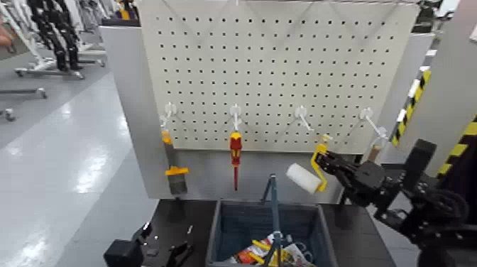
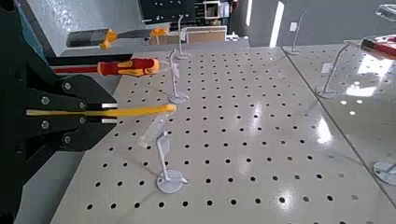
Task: Put the yellow roller into the crate.
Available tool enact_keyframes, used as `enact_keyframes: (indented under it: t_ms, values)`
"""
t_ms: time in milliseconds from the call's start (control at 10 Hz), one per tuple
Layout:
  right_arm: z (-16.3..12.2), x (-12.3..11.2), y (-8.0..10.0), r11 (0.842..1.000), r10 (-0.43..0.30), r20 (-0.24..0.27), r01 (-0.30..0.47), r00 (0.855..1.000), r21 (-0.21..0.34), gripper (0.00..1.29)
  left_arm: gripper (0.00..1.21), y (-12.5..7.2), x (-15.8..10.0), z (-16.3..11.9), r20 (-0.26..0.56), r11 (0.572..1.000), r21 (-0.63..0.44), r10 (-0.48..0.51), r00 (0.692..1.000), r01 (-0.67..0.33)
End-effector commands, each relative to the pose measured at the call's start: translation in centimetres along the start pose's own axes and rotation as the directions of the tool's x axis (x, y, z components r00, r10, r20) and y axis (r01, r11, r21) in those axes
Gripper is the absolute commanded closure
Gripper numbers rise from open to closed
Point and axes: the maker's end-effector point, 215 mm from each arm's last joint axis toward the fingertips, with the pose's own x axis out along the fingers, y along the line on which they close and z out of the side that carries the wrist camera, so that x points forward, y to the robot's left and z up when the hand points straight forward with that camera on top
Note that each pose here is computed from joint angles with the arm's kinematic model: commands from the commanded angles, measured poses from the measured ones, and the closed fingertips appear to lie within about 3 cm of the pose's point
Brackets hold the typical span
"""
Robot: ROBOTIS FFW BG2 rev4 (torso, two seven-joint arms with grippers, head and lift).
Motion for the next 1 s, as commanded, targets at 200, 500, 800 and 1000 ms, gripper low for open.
enact_keyframes:
  t_ms: [200, 500, 800, 1000]
  values:
    - [-0.1, -1.8, 0.3, 0.998, -0.027, 0.01, 0.026, 1.0, 0.06, 1.26, 0.12, 0.0, -0.1, 0.0, 0.001, 1.0, -0.002, 0.0, 1.0, 0.0]
    - [-2.9, -3.0, 0.5, 0.984, -0.053, 0.004, 0.052, 0.999, 0.171, 1.26, 0.12, 0.1, -0.1, 0.1, 0.003, 1.0, -0.004, 0.002, 1.0, -0.002]
    - [-7.3, -2.7, 1.5, 0.954, -0.045, -0.022, 0.049, 0.999, 0.296, 1.26, 0.12, 0.1, -0.1, 0.1, 0.003, 1.0, -0.004, 0.001, 1.0, -0.001]
    - [-10.2, -2.2, 2.7, 0.93, -0.03, -0.05, 0.046, 0.998, 0.366, 1.26, 0.12, 0.0, -0.1, 0.1, 0.003, 1.0, -0.007, 0.001, 1.0, -0.001]
